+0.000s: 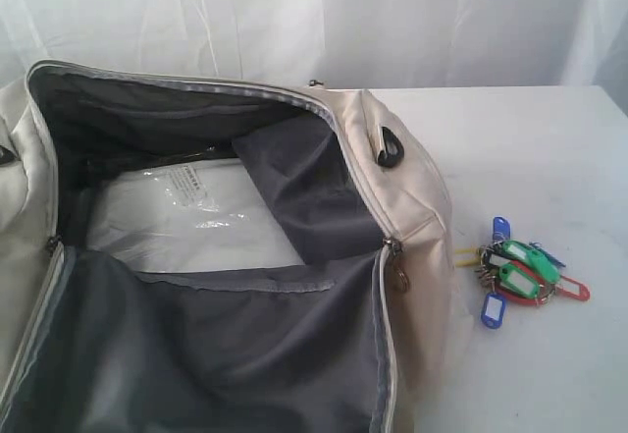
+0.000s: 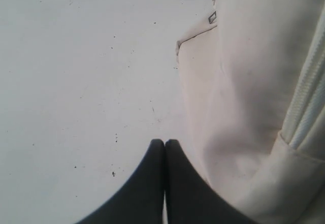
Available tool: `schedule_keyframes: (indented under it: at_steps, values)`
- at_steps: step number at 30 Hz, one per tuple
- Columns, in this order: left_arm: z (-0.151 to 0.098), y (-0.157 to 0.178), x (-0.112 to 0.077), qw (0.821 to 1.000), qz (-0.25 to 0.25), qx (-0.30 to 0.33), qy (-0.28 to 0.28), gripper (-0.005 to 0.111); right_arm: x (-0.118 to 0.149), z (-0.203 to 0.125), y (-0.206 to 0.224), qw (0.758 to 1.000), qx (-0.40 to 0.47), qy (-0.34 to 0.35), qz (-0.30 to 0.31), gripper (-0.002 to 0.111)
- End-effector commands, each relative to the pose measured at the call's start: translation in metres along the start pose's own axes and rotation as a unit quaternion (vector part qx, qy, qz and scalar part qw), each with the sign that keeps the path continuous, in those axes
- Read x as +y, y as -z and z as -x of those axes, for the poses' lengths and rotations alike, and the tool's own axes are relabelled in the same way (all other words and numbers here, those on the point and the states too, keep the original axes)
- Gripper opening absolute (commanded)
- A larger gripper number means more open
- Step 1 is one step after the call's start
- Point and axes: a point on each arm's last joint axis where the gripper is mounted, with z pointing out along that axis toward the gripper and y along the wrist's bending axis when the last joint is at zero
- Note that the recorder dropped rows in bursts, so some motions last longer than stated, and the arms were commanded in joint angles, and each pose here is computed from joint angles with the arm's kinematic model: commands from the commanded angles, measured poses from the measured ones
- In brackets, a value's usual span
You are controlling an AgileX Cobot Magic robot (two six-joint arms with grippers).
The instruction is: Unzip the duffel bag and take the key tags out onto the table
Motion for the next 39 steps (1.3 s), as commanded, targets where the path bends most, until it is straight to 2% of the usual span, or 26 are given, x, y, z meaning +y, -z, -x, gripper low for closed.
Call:
schedule_keyframes:
  at_steps: [1,12,21,24,28,35,39]
  values:
    - [-0.004,-0.001,-0.001,1.0,-0.006,0.013,0.002,0.0,-0.003,0.0,0.003,0.999,-0.005,0.011,-0.039,0.001]
    - [-0.004,-0.001,-0.001,1.0,-0.005,0.013,0.001,0.0,-0.002,0.001,0.003,0.999,-0.009,0.013,-0.035,0.001]
    - [-0.004,-0.001,-0.001,1.0,-0.005,0.013,0.001,0.0,0.035,0.002,0.008,0.988,-0.047,0.03,0.141,0.001]
    - [-0.004,-0.001,-0.001,1.0,-0.005,0.013,0.001,0.0,0.041,-0.001,0.009,0.984,-0.051,0.04,0.165,0.001]
    - [-0.004,-0.001,-0.001,1.0,-0.005,0.013,0.001,0.0,0.04,-0.018,0.006,0.99,-0.026,0.037,0.135,0.001]
    - [-0.004,-0.001,-0.001,1.0,-0.005,0.013,0.001,0.0,0.029,-0.052,0.002,0.999,0.024,0.001,0.031,0.001]
    - [-0.004,-0.001,-0.001,1.0,-0.005,0.013,0.001,0.0,0.025,-0.067,0.001,0.999,0.043,0.005,0.007,0.001]
